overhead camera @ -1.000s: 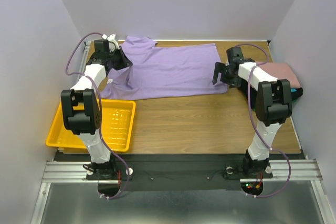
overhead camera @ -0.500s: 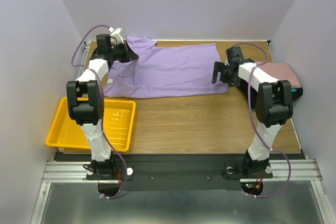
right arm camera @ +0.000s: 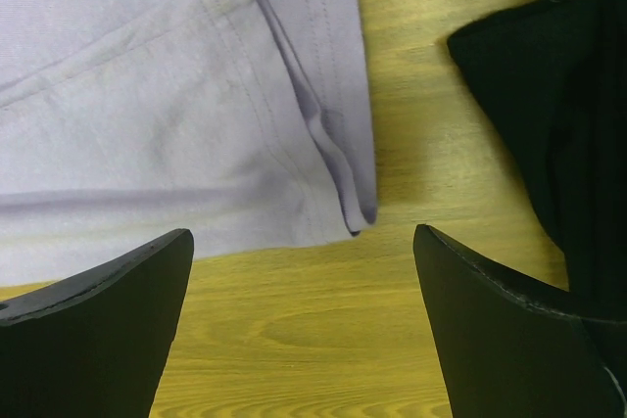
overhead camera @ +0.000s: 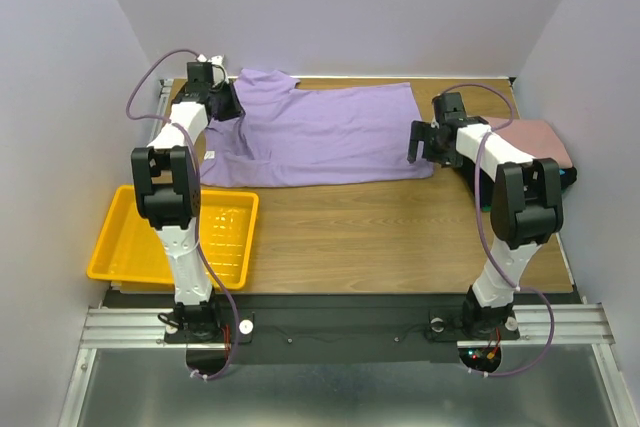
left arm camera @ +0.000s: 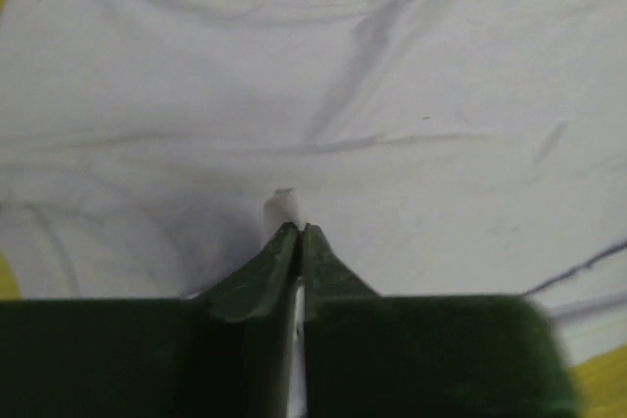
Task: Fold and stack the t-shirts
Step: Fold the tshirt
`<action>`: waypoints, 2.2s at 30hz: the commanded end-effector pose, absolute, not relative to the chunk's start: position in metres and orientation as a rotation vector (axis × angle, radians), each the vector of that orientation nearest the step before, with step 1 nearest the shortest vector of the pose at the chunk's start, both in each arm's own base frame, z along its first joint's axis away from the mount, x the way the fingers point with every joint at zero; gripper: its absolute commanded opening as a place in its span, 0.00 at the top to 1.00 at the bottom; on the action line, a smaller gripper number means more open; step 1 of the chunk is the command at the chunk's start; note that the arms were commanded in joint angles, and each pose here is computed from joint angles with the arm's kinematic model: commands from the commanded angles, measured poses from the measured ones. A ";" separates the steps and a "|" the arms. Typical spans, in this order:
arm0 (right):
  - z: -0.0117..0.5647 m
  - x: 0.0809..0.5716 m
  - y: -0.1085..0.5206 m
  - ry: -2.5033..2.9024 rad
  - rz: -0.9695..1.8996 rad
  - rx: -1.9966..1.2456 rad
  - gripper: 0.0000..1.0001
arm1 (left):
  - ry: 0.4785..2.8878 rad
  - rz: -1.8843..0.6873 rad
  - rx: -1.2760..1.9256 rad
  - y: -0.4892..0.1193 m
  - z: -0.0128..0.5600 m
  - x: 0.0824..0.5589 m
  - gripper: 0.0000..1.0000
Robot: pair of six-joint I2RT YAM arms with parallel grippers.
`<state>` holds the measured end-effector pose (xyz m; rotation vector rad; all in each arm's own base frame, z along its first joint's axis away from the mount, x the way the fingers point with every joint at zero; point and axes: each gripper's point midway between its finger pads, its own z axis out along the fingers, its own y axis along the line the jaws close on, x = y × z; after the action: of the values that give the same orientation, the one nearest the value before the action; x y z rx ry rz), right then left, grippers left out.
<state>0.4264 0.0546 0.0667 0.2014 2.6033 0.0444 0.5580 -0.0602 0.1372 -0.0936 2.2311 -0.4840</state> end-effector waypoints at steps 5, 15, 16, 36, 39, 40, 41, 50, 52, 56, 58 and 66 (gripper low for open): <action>0.090 0.438 0.053 2.520 0.030 0.187 0.00 | 2.365 -0.124 -0.358 -0.004 0.133 0.541 0.01; 0.088 0.432 0.053 2.530 0.034 0.187 0.00 | 2.256 -0.160 -0.206 -0.071 0.200 0.559 0.01; 0.088 0.431 0.052 2.531 0.030 0.190 0.00 | 2.290 -0.158 -0.195 -0.077 0.194 0.554 0.01; 0.078 0.420 0.048 2.552 0.003 0.230 0.00 | 2.637 -0.057 -0.258 -0.110 0.059 0.514 0.45; 0.076 0.419 0.048 2.557 0.001 0.228 0.00 | 2.667 -0.023 -0.265 -0.105 0.049 0.506 0.50; 0.076 0.419 0.047 2.558 -0.003 0.231 0.00 | 2.668 -0.021 -0.266 -0.105 0.049 0.506 0.50; 0.075 0.419 0.047 2.559 -0.002 0.233 0.00 | 2.681 -0.002 -0.266 -0.102 0.046 0.503 0.51; 0.069 0.418 0.048 2.576 -0.004 0.230 0.00 | 2.730 0.024 -0.221 -0.106 0.035 0.491 0.51; 0.068 0.418 0.048 2.577 0.000 0.229 0.00 | 2.737 0.030 -0.219 -0.105 0.034 0.489 0.52; 0.067 0.418 0.047 2.579 -0.007 0.231 0.00 | 2.746 0.113 -0.216 -0.098 0.032 0.484 0.56; 0.068 0.418 0.047 2.577 -0.008 0.233 0.00 | 2.755 0.149 -0.206 -0.096 0.030 0.482 0.63; 0.066 0.417 0.048 2.583 0.001 0.233 0.00 | 2.749 0.215 -0.204 -0.096 0.035 0.478 1.00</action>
<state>0.4082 0.0470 0.0546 0.2227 2.6346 -0.0039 0.4896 -0.1001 0.0309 -0.2033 2.7165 0.1567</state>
